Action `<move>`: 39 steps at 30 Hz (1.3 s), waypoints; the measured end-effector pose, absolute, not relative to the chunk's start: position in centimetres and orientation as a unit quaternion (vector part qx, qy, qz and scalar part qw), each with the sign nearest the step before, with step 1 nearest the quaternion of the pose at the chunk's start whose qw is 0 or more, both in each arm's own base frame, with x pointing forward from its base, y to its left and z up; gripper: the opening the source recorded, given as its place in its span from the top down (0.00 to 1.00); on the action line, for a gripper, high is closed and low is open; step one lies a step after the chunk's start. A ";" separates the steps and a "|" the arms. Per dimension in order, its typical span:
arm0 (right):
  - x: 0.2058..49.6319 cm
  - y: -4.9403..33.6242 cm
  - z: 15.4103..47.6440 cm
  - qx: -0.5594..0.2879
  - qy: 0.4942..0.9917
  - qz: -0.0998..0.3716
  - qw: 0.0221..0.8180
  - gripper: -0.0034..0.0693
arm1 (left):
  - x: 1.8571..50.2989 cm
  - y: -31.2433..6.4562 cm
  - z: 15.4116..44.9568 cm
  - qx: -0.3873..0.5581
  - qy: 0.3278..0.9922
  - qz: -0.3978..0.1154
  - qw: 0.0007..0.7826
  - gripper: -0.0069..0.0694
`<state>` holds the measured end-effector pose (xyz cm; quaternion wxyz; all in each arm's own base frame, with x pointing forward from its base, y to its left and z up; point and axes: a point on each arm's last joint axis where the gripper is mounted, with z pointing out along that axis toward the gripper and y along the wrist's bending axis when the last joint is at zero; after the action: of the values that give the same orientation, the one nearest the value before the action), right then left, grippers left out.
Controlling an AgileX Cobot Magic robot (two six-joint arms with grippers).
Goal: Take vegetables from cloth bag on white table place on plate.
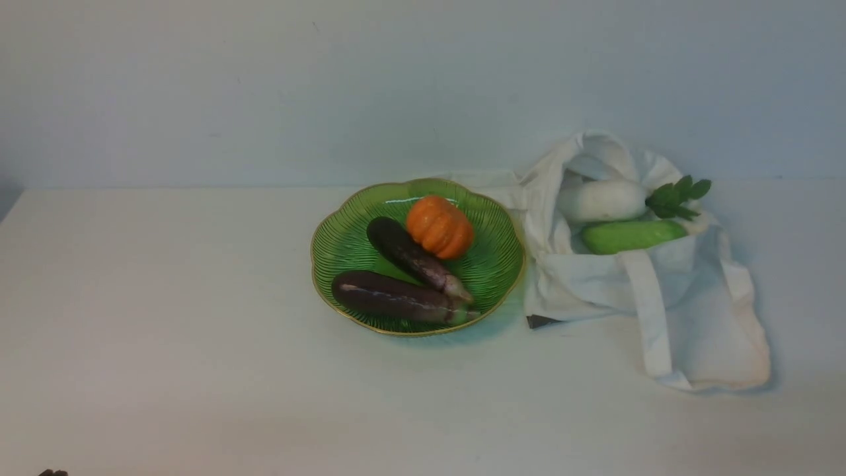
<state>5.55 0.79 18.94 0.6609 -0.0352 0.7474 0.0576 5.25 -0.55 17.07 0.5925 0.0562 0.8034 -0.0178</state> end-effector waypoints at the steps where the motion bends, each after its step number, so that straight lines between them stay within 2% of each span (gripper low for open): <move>1: 5.6 0.7 18.6 -0.030 0.752 0.052 0.656 0.97 | 5.2 -0.6 17.1 0.056 0.803 -0.018 0.592 0.92; 7: 5.5 0.5 18.1 -0.025 0.770 0.037 0.637 0.97 | 5.2 -0.6 17.1 0.056 0.803 -0.018 0.592 0.92; 39: 5.5 0.4 18.1 -0.019 0.771 0.027 0.635 0.97 | 5.2 -0.6 17.1 0.056 0.803 -0.018 0.592 0.92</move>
<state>5.49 0.41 18.12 0.6354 -0.0193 0.7715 0.0274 5.25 -0.55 17.07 0.5925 0.0562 0.8034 -0.0178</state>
